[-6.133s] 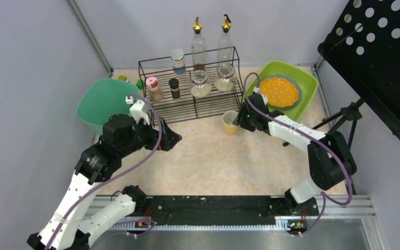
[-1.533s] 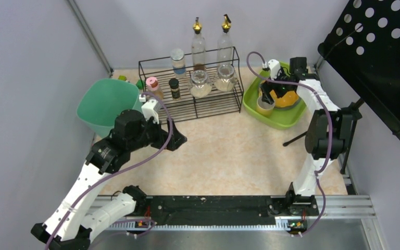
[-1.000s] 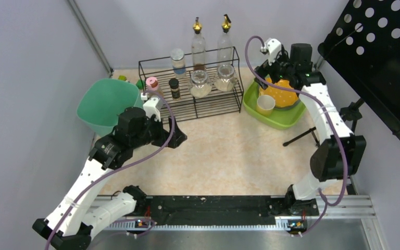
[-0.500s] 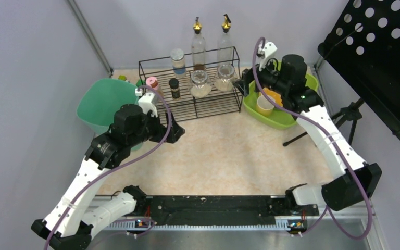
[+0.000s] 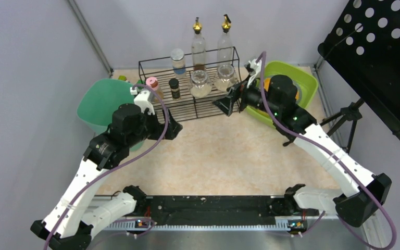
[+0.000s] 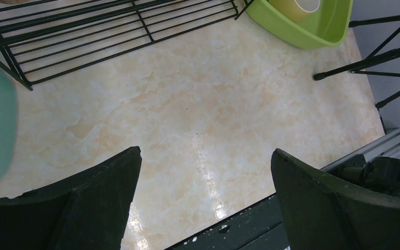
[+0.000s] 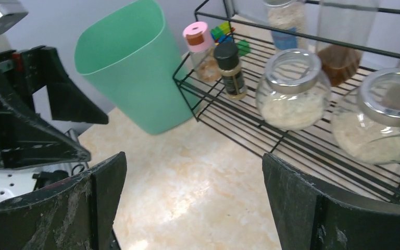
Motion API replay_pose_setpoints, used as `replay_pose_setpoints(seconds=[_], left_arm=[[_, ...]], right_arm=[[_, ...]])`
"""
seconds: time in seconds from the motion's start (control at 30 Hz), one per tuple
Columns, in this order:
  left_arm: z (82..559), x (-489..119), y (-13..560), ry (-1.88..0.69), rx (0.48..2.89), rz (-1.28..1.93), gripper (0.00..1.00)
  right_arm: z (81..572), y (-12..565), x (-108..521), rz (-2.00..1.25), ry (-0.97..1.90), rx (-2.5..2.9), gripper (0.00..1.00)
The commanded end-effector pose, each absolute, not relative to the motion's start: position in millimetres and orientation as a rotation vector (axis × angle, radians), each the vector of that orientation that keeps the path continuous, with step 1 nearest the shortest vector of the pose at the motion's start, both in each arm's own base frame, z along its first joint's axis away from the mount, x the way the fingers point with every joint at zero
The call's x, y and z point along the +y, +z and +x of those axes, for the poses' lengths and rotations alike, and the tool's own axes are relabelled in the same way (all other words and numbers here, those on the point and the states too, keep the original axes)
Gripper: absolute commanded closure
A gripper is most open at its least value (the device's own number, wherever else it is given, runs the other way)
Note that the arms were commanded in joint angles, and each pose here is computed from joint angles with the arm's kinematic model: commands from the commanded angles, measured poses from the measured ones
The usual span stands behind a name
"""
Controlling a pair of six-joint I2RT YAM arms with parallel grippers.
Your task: Clear the kitchen counter
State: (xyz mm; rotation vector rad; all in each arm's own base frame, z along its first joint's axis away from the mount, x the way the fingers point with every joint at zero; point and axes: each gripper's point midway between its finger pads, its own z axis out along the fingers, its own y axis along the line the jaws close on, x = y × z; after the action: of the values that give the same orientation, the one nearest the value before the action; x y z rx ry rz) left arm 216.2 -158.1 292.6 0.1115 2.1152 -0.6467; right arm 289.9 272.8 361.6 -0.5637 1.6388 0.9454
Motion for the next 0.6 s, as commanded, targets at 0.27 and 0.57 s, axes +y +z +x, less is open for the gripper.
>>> replay_pose_setpoints(seconds=[0.27,0.57], left_arm=[[235,-154,323,-0.626,2.006,0.023,0.01],[244,-165,318,-0.648,2.023,0.056,0.01]], right_arm=[[260,319,323,-0.613,0.727,1.807,0.01],[256,265,326,-0.535,0.532,1.946,0.01]])
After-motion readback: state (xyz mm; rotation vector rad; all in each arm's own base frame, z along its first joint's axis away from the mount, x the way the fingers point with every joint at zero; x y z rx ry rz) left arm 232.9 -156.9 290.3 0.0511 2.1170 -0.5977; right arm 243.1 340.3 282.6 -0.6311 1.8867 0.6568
